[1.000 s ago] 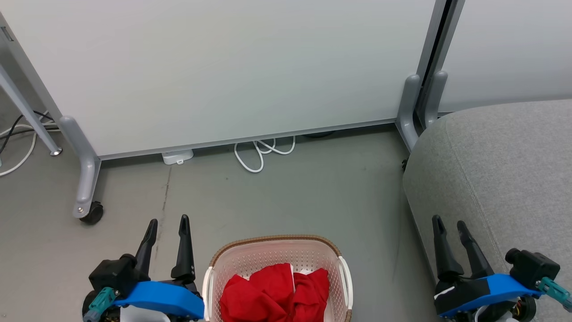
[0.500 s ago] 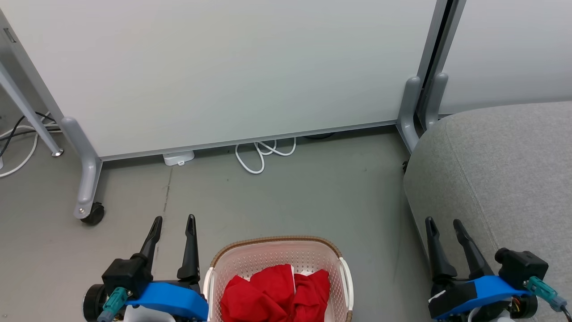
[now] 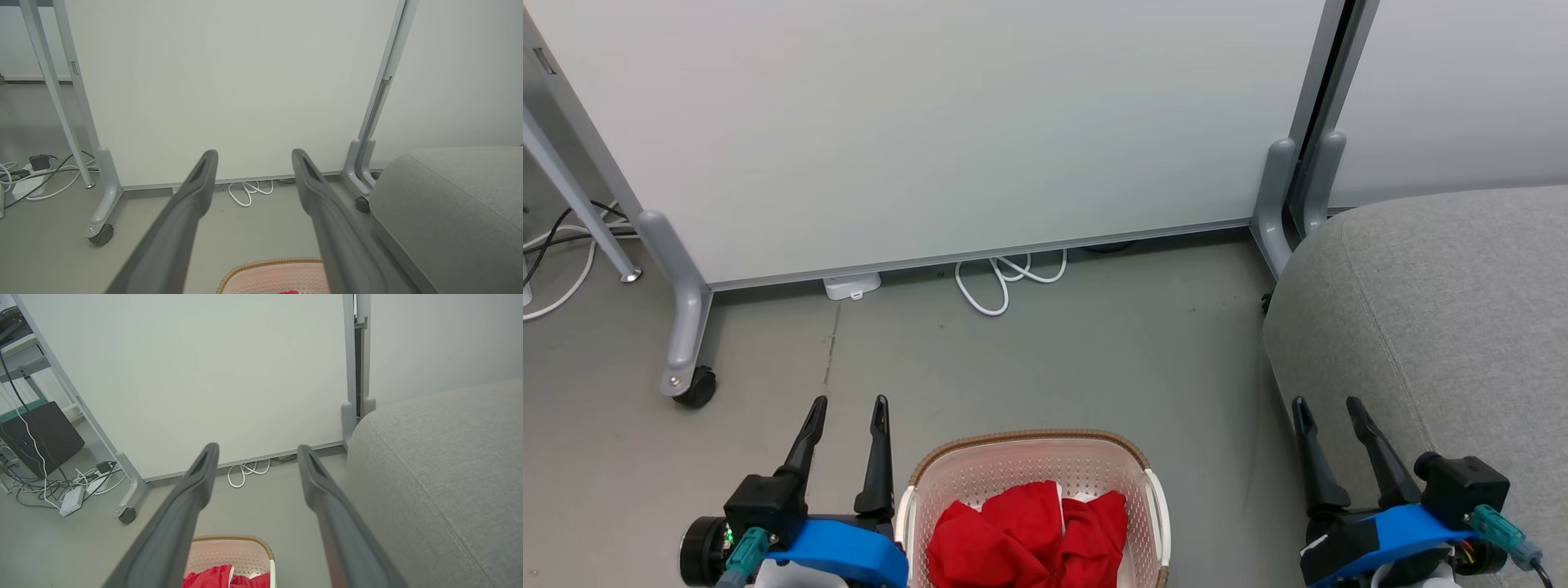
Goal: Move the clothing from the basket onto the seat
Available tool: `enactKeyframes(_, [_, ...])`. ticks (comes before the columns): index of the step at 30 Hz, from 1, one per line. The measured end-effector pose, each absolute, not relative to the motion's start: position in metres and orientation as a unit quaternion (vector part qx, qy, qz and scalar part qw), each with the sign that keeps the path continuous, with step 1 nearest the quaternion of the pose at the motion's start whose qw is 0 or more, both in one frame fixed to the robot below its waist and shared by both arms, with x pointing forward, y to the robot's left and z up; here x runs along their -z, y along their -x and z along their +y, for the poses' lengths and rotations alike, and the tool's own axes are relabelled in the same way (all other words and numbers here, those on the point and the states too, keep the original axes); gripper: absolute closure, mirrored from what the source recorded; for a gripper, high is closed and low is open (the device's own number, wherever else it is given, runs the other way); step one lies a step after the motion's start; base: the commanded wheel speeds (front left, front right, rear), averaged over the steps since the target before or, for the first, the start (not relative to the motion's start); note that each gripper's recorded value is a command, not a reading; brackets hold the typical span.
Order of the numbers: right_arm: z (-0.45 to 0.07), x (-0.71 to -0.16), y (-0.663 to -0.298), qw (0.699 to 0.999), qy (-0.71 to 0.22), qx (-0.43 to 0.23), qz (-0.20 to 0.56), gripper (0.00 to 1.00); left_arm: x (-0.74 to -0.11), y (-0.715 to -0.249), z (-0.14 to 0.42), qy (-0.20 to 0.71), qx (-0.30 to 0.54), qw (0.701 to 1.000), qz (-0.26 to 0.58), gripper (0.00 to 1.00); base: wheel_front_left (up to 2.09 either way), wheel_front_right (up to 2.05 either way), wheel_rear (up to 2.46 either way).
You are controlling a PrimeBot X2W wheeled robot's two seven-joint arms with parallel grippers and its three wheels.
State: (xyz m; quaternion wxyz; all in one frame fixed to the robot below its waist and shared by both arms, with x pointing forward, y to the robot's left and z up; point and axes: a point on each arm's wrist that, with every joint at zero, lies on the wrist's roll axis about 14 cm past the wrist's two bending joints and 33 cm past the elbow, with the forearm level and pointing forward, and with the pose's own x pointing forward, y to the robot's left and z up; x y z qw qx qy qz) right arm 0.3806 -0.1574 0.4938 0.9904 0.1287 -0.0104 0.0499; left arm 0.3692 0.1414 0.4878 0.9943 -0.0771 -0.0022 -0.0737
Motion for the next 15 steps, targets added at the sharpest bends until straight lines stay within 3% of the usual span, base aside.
enactKeyframes(15, [-0.1551, -0.4937, -0.3813, 0.993, -0.107, -0.057, -0.013, 0.00, -0.4878, -0.3701, 0.1339, 0.062, 0.085, 0.994, -0.005, 0.00, 0.00, 0.00, 0.00])
